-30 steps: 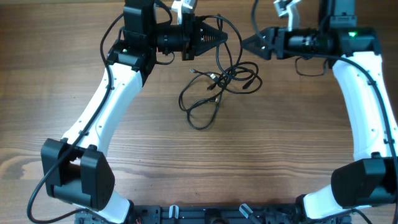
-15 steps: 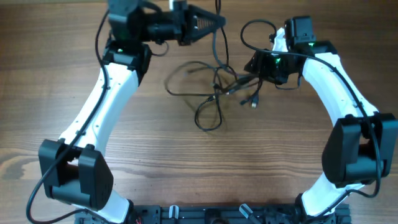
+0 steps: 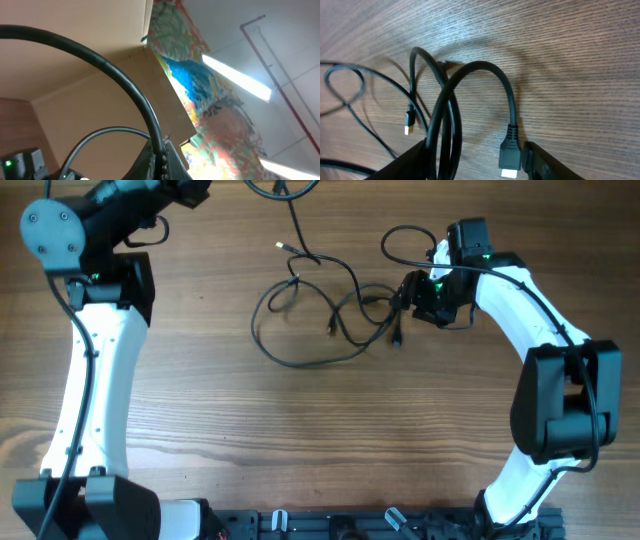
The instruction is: Untangle cables
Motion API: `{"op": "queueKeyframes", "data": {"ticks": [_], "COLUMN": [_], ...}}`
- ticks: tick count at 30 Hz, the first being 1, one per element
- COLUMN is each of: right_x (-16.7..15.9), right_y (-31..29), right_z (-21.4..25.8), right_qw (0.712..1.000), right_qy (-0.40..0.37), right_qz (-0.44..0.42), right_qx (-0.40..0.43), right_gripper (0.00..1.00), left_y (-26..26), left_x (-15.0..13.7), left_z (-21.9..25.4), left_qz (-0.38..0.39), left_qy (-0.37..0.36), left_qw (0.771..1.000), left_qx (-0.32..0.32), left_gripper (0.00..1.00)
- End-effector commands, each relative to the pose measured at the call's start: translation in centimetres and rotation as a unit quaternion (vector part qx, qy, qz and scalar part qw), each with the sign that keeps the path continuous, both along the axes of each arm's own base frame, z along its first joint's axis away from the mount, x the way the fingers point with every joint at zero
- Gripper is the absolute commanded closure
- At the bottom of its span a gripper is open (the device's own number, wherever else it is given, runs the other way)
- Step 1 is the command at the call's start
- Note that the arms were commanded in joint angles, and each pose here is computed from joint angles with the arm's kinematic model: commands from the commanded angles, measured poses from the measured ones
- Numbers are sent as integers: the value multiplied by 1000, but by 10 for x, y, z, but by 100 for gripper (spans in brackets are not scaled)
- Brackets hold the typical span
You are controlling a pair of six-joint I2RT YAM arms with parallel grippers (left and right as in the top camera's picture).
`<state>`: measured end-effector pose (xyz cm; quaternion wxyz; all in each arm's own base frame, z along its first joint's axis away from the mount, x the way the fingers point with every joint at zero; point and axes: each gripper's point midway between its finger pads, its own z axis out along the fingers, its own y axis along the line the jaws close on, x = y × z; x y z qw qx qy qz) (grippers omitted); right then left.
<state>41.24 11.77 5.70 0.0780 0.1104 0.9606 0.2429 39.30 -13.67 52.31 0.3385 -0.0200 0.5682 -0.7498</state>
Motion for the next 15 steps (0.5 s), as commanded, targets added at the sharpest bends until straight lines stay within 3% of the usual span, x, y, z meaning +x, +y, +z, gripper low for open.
{"op": "queueKeyframes", "data": {"ticks": [1, 4, 6, 9, 15], "right_x": [-6, -1, 1, -4, -16], "right_y": [-2, 10, 21, 40, 92], "right_z": [-8, 37, 91, 161, 186], "right_qw": [999, 994, 985, 961, 922], "right_qy": [-3, -55, -115, -209, -276], "right_qz": [36, 95, 128, 162, 249], "right_qx": [-21, 5, 31, 82, 109], "right_gripper": [36, 33, 29, 23, 21], "left_y": [-22, -40, -44, -49, -51], "left_x": [11, 29, 32, 29, 26], "left_z": [-20, -87, -120, -122, -106], "left_qz": [9, 14, 19, 5, -33], "left_qy": [44, 188, 276, 320, 399], "left_qw": [999, 979, 957, 946, 916], "left_qx": [29, 73, 82, 61, -16], "left_gripper": [96, 96, 96, 96, 96]}}
